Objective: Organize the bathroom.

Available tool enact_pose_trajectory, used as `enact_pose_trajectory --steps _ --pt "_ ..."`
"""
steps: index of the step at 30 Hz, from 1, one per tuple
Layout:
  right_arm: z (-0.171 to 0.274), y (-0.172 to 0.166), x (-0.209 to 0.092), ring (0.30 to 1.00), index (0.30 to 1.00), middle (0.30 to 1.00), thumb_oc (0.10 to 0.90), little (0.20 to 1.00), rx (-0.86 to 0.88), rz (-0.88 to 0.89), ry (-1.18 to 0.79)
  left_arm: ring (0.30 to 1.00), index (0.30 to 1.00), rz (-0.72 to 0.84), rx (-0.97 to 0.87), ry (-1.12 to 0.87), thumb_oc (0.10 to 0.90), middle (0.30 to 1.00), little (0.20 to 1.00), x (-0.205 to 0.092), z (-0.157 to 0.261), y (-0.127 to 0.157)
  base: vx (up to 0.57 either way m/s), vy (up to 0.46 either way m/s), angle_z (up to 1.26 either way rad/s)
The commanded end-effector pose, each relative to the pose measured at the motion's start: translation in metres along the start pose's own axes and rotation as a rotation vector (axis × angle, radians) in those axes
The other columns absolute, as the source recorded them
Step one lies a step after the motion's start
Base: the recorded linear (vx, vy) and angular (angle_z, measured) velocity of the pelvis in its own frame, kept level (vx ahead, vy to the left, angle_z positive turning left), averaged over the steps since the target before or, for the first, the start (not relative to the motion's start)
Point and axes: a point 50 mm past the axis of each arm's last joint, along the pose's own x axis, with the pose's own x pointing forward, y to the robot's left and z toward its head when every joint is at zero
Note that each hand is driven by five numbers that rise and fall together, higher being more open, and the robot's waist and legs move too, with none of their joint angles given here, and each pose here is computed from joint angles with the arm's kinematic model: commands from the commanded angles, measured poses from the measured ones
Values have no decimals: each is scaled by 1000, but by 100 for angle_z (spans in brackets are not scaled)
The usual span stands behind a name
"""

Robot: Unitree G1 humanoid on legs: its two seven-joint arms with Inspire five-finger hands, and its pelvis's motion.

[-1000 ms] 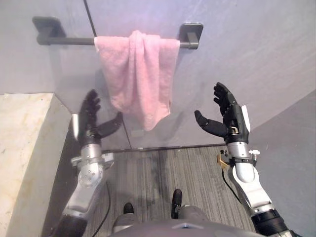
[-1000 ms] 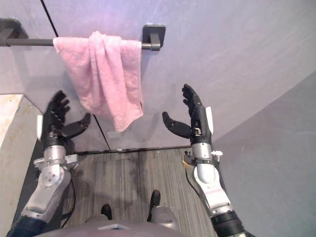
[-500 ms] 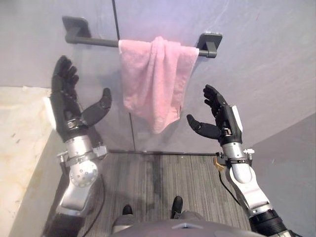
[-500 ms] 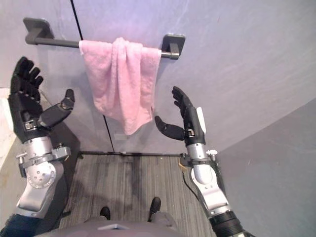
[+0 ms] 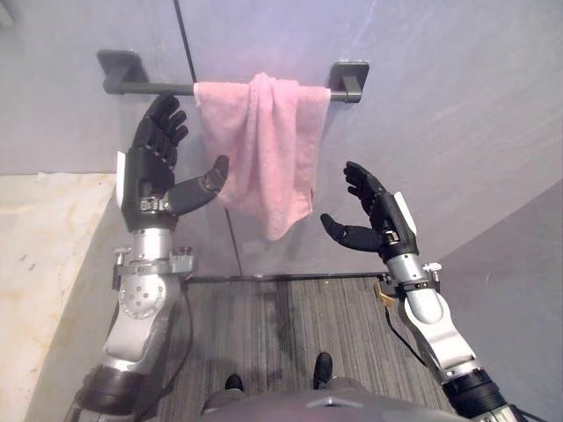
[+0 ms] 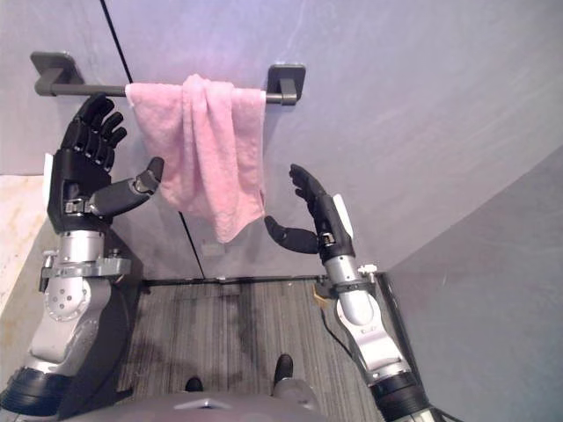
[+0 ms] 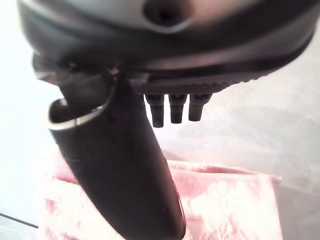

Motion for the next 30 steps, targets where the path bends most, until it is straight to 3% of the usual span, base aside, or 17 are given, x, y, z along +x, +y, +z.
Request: enact_pose_trajectory --steps 1,16,26,29,30 --pt "36 -14 22 900 900 900 800 900 -13 3 -206 900 900 -37 40 -161 800 900 900 36 17 0 15 8 -4" --pt "35 -10 23 900 900 900 800 900 -13 66 -185 900 900 -69 24 48 800 900 900 46 -9 4 34 18 -6" --pt "30 -8 20 900 900 900 800 900 -6 85 -166 900 900 -24 74 -82 800 900 900 51 8 9 31 2 -3" --pt "30 -8 19 900 900 900 800 900 -3 90 -164 404 404 -17 74 -104 469 404 404 52 12 12 12 0 -1" --pt "31 -7 19 900 900 900 800 900 -1 91 -168 300 300 -19 70 -105 400 300 300 52 12 12 0 0 0"
